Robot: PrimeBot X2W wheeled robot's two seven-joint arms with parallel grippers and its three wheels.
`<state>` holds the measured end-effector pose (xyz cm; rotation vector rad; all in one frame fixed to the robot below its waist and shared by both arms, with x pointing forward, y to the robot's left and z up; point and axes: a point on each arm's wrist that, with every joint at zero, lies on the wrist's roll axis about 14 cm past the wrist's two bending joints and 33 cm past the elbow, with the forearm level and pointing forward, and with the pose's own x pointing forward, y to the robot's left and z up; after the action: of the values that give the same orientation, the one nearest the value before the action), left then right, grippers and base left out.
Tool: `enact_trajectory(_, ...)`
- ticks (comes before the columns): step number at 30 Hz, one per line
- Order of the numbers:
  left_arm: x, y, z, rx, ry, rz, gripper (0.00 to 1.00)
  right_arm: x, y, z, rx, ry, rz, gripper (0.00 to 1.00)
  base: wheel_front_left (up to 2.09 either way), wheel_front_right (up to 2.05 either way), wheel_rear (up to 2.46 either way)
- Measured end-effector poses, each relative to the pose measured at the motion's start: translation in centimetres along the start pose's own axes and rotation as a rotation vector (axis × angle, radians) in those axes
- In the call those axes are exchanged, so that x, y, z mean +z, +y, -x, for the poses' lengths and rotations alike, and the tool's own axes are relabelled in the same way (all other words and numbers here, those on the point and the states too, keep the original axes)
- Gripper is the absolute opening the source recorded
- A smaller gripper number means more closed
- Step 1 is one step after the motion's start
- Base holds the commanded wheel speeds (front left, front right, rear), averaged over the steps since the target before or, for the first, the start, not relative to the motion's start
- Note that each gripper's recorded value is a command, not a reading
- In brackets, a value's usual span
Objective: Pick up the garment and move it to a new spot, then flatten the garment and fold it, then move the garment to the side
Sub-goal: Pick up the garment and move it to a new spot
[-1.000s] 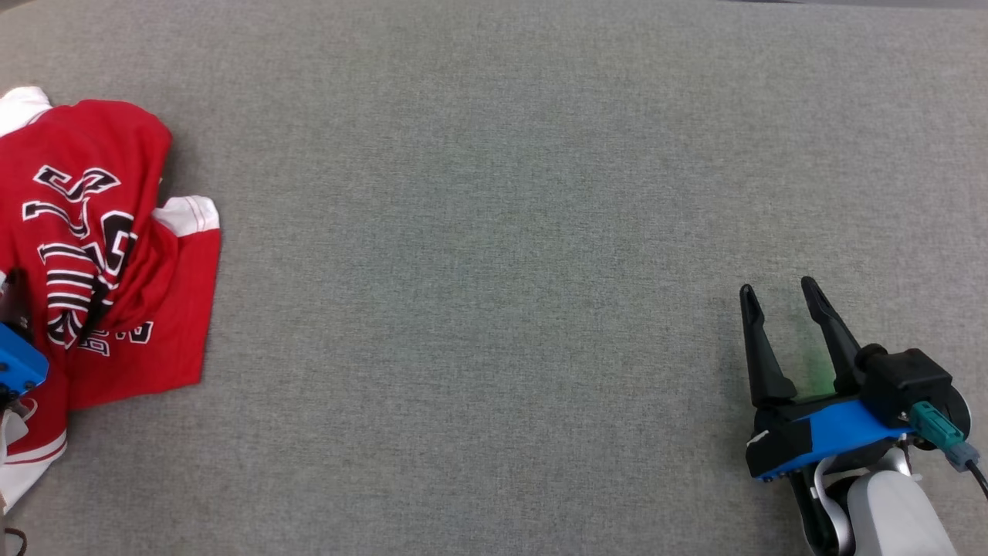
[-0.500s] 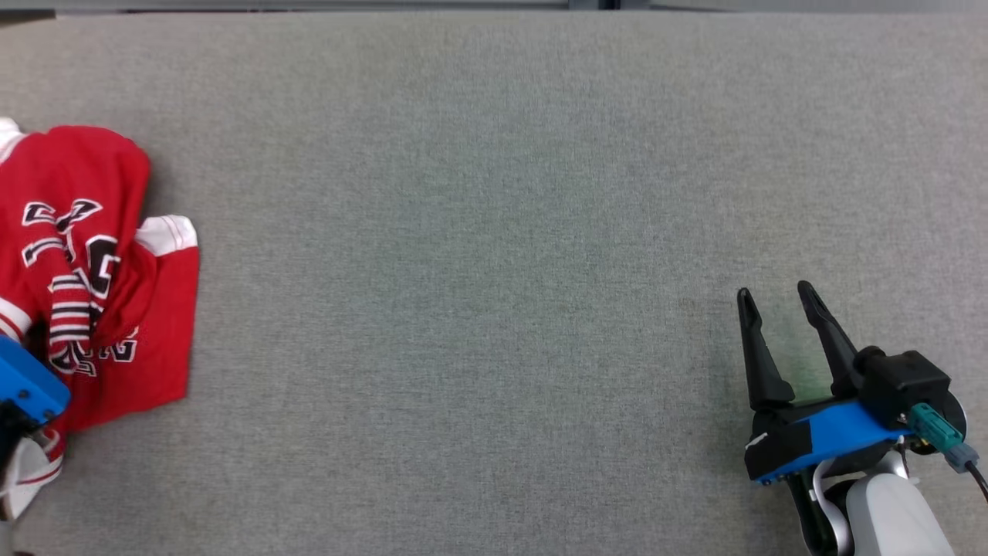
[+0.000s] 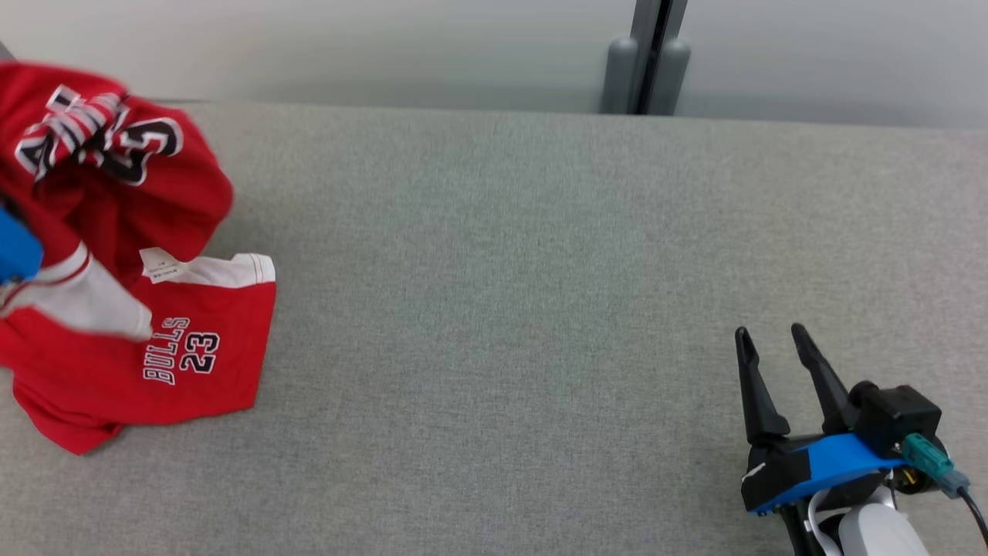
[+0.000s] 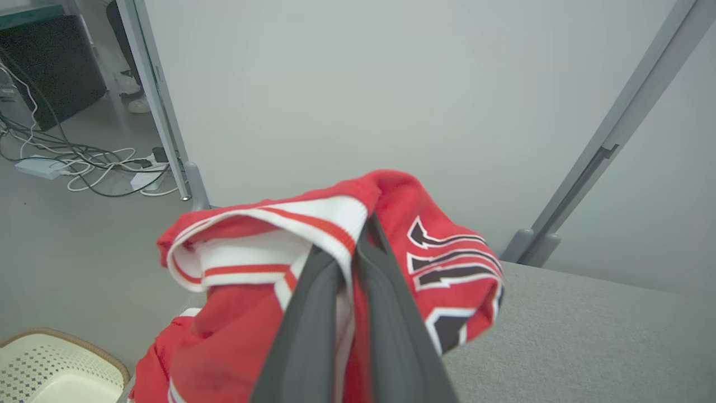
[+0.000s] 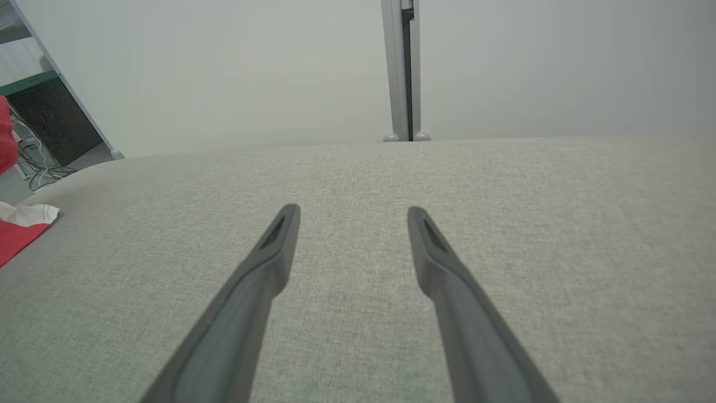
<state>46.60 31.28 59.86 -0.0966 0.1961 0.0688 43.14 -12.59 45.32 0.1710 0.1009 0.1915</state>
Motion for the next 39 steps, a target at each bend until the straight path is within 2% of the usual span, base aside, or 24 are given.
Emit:
enact_trajectory(1, 0.0, 0.0, 0.0, 0.000, 0.000, 0.000, 0.00, 0.0, 0.0, 0.0, 0.000, 0.000, 0.000, 1.00, 0.00, 0.00, 0.00)
enact_trajectory(2, 2.8, -2.1, 0.5, -0.063, -0.066, -0.041, 0.00, 0.3, 0.0, 0.5, -0.004, -0.009, -0.004, 1.00, 0.00, 0.00, 0.00)
enact_trajectory(7, 8.1, -8.9, 1.6, -0.249, -0.199, -0.093, 0.00, 1.1, -0.9, 2.2, -0.039, -0.035, -0.020, 1.00, 0.00, 0.00, 0.00)
enact_trajectory(14, 9.5, -20.4, 3.0, -0.564, -0.242, -0.130, 0.00, 2.3, -2.5, 4.1, -0.093, -0.075, -0.034, 1.00, 0.00, 0.00, 0.00)
enact_trajectory(18, 7.0, -26.6, 3.5, -0.737, -0.182, -0.154, 0.00, 2.7, -4.2, 5.3, -0.148, -0.087, -0.036, 1.00, 0.00, 0.00, 0.00)
enact_trajectory(21, 4.0, -30.1, 3.5, -0.830, -0.110, -0.161, 0.00, 2.7, -5.7, 6.4, -0.198, -0.091, -0.038, 1.00, 0.00, 0.00, 0.00)
enact_trajectory(26, -1.4, -33.9, 2.7, -0.924, 0.021, -0.088, 0.00, 2.5, -7.8, 8.0, -0.271, -0.093, -0.055, 1.00, 0.00, 0.00, 0.00)
enact_trajectory(30, -4.7, -35.3, 2.2, -0.946, 0.087, -0.056, 0.00, 2.6, -9.0, 8.9, -0.314, -0.100, -0.058, 1.00, 0.00, 0.00, 0.00)
enact_trajectory(33, -9.8, -36.7, 2.4, -0.948, 0.184, -0.040, 0.00, 2.5, -10.1, 9.9, -0.355, -0.102, -0.062, 1.00, 0.00, 0.00, 0.00)
enact_trajectory(35, -12.3, -36.8, 2.5, -0.935, 0.219, -0.042, 0.35, 2.4, -10.2, 10.1, -0.359, -0.100, -0.064, 1.00, 0.00, 0.00, 0.00)
enact_trajectory(36, -13.8, -36.7, 2.6, -0.926, 0.249, -0.053, 0.70, 2.4, -10.3, 10.2, -0.362, -0.101, -0.066, 1.00, 0.00, 0.00, 0.00)
enact_trajectory(37, -15.4, -36.5, 2.9, -0.916, 0.274, -0.067, 1.00, 2.4, -10.3, 10.2, -0.363, -0.102, -0.066, 1.00, 0.00, 0.00, 0.00)
enact_trajectory(39, -17.1, -36.4, 3.3, -0.905, 0.298, -0.065, 1.00, 2.4, -10.2, 10.2, -0.361, -0.103, -0.067, 1.00, 0.00, 0.00, 0.00)
